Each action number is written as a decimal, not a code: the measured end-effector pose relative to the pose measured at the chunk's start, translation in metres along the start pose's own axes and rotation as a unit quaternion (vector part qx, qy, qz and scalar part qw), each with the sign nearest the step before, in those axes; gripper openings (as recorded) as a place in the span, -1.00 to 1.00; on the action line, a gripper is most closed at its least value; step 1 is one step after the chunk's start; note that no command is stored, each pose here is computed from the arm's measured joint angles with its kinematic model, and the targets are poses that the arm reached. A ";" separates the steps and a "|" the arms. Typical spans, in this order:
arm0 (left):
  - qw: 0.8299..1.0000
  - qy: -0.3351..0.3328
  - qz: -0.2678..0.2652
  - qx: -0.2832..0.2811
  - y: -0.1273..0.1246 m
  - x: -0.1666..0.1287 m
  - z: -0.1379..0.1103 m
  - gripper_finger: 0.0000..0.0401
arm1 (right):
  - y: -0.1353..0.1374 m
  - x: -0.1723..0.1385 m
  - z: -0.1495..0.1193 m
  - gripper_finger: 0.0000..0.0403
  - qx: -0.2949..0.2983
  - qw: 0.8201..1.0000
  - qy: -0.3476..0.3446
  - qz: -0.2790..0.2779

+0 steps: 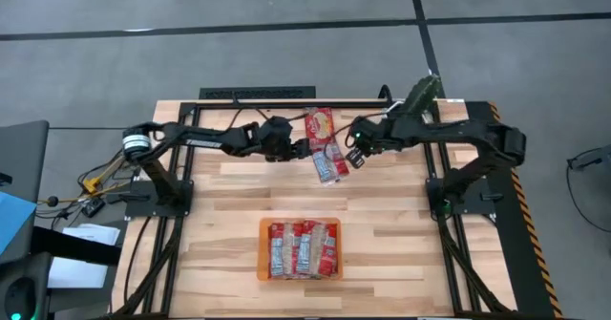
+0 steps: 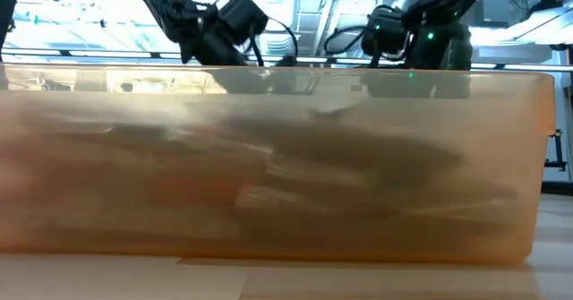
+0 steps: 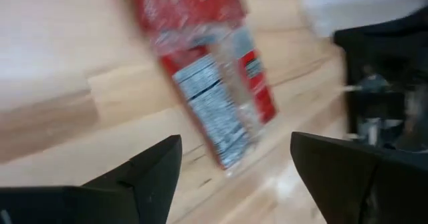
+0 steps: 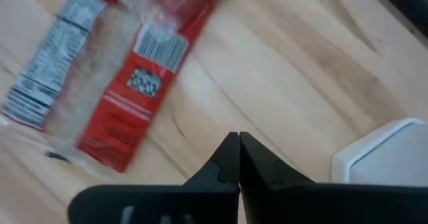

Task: Sort popcorn bags into baskets
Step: Put the red popcorn bag into the orange bin

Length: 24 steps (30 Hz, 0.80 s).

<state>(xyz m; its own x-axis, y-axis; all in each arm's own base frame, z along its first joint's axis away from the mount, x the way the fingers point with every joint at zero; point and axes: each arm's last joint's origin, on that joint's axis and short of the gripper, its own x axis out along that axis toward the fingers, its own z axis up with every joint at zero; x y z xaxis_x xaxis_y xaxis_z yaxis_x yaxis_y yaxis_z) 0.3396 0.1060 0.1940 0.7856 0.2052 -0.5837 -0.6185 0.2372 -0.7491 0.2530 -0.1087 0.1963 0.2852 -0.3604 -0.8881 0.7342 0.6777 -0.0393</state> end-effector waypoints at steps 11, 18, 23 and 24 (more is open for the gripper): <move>0.999 0.037 0.030 0.006 0.025 0.033 -0.010 0.35 | 0.027 0.046 -0.012 -0.84 -0.002 0.999 0.046 0.007; 0.999 0.047 -0.003 -0.001 0.037 0.058 -0.014 0.35 | 0.048 0.067 -0.019 -0.92 -0.012 0.998 0.055 0.036; 0.998 0.052 -0.026 -0.022 0.042 0.071 -0.017 0.35 | 0.061 0.067 -0.019 -0.88 -0.022 0.998 0.044 0.047; 0.998 0.050 -0.030 -0.022 0.042 0.072 -0.017 0.35 | 0.062 0.066 -0.018 -0.86 -0.027 0.998 0.039 0.051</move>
<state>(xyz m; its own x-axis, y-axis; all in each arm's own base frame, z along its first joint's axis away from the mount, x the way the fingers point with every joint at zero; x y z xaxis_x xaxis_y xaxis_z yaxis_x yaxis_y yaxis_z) 0.3703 0.1146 0.1147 0.8198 0.0948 -0.5647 -0.5713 0.2028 -0.7953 0.3065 -0.0787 0.1270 0.3065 -0.2379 -0.9217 0.6694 0.7422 0.0311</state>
